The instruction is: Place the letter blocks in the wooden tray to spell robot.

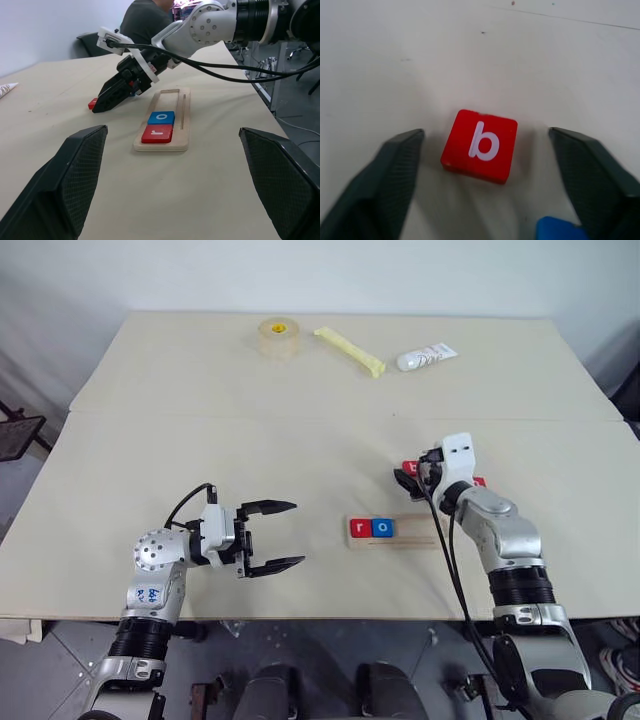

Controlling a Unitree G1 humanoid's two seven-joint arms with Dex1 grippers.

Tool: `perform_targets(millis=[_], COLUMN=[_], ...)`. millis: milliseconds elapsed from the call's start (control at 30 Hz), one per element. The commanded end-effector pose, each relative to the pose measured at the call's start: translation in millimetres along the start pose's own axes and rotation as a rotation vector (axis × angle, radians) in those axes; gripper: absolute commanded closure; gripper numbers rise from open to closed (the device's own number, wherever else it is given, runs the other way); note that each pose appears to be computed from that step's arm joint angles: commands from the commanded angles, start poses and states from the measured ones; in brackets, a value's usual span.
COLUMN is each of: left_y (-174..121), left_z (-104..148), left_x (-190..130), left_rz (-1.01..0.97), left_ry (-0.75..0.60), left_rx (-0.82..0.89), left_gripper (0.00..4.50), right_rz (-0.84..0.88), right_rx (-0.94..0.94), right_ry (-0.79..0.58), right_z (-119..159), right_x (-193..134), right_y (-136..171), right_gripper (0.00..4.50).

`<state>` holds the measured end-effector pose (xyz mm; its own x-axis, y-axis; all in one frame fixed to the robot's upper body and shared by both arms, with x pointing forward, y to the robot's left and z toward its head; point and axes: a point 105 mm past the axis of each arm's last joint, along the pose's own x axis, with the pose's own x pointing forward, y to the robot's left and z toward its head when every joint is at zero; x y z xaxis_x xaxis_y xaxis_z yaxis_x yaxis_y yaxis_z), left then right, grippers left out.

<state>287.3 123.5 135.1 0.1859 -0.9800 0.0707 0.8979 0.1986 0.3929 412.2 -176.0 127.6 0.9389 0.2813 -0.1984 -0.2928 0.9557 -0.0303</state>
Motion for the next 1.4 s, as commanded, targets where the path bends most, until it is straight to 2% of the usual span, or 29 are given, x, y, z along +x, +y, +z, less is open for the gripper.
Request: perform_targets(millis=[33, 167, 333, 533, 733, 900, 1200, 1400], left_y=[1, 2, 3, 1, 1, 1, -1, -3], left_z=[7, 6, 5, 2, -1, -2, -2, -1], left_x=[1, 2, 2, -2, -4, -5, -3, -2], left_rz=[0.004, 0.003, -0.009, -0.041, -0.105, -0.12, -0.126, -0.121], left_ry=[-0.02, -0.021, -0.02, -0.019, -0.022, -0.009, -0.008, -0.009], left_rx=[0.035, 0.038, 0.033, 0.015, -0.014, -0.028, -0.029, -0.029], left_gripper=[0.0, 0.0, 0.0, 0.0, 0.0, 0.0, 0.0, 0.0], right_rz=[0.004, -0.002, -0.029, -0.096, -0.255, -0.301, -0.353, -0.372], right_rx=[-0.007, -0.015, -0.016, 0.01, 0.029, 0.032, 0.064, 0.071], right_ry=[-0.006, -0.027, -0.096, -0.198, -0.178, -0.095, -0.016, -0.02], right_z=[3, 7, 27, 53, 26, -6, -40, -45], right_x=[-2, -1, -7, -44, -112, -142, -147, -141], right_y=[9, 12, 7, -2, -13, -14, -26, -37], right_gripper=[1.66, 3.03, 3.05, 3.05, 3.05, 3.05, 3.05, 3.05])
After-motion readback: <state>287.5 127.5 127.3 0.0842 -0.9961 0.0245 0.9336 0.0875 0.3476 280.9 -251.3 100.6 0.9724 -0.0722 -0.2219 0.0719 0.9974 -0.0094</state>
